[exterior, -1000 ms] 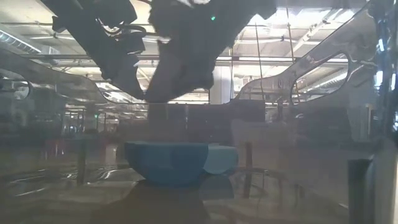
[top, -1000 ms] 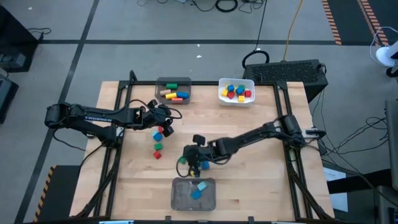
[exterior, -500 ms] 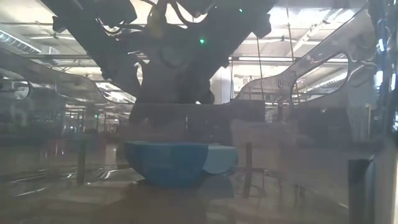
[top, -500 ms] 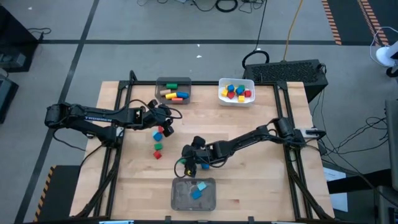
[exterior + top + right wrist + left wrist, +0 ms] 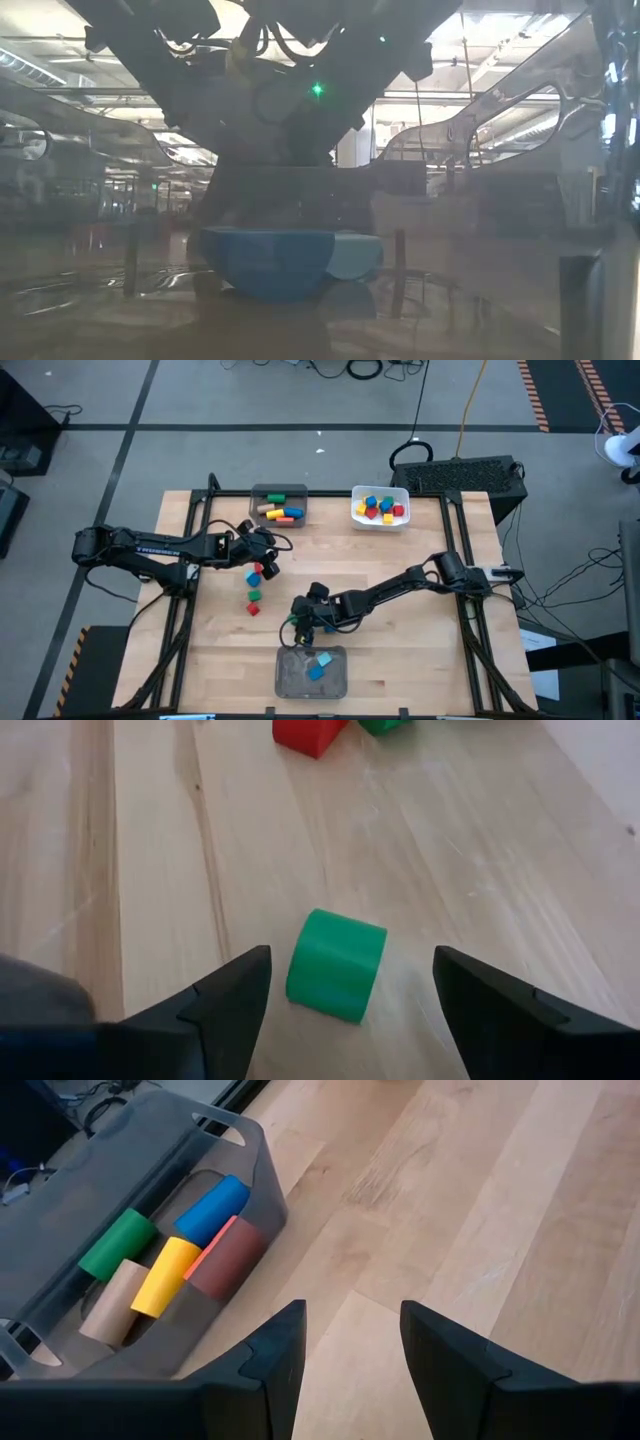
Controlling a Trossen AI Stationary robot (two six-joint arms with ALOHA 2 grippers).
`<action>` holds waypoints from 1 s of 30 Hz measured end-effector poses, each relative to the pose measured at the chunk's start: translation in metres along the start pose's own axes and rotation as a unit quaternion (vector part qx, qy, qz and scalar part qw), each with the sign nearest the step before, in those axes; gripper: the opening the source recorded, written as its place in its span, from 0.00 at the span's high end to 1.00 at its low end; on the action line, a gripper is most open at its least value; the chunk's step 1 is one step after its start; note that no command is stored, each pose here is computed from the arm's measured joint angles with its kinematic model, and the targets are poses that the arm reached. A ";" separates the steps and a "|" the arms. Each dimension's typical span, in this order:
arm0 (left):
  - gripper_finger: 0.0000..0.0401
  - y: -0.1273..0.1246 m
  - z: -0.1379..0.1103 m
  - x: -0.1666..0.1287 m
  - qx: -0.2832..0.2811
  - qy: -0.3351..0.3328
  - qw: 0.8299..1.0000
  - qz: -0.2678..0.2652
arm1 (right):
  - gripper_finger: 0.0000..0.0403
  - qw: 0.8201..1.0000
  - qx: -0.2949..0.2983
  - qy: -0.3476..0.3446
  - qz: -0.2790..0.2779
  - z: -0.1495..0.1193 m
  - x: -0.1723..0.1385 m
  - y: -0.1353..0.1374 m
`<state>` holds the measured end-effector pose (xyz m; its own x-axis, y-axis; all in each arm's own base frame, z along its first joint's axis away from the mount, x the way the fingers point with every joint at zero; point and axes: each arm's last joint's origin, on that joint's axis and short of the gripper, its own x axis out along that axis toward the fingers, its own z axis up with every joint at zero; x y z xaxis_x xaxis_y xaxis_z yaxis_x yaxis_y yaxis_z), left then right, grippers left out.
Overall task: Sort blocks by size
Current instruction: Put the green half circle block into the bottom black bin
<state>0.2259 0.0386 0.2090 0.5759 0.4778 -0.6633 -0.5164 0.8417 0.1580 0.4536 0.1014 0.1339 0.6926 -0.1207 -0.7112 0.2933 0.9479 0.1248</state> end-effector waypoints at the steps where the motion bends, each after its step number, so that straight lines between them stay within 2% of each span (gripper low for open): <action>1: 0.58 0.000 0.000 0.000 0.000 0.000 1.000 0.000 | 0.34 1.000 0.001 -0.003 0.001 -0.001 0.002 0.000; 7: 0.58 0.000 0.000 0.000 0.000 0.001 1.000 0.000 | 0.34 1.000 0.009 -0.006 0.001 -0.005 0.014 -0.003; 12: 0.58 0.000 0.000 0.000 0.000 0.000 1.000 0.000 | 0.39 1.000 0.010 0.002 -0.010 -0.007 0.018 -0.009; 17: 0.58 0.000 0.000 0.000 0.008 0.000 1.000 0.000 | 0.49 1.000 0.011 0.005 -0.012 -0.007 0.019 -0.010; 24: 0.58 0.000 0.000 0.000 0.009 0.000 1.000 0.000 | 0.71 1.000 0.007 0.007 -0.012 -0.008 0.019 -0.010; 30: 0.58 0.000 0.000 0.000 0.009 0.001 1.000 0.001 | 0.72 1.000 -0.014 0.007 -0.010 -0.005 0.015 -0.010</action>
<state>0.2257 0.0387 0.2089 0.5736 0.4784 -0.6650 -0.5056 0.8454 0.1721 0.4580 0.0918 0.1181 0.6772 -0.1350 -0.7233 0.2873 0.9535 0.0910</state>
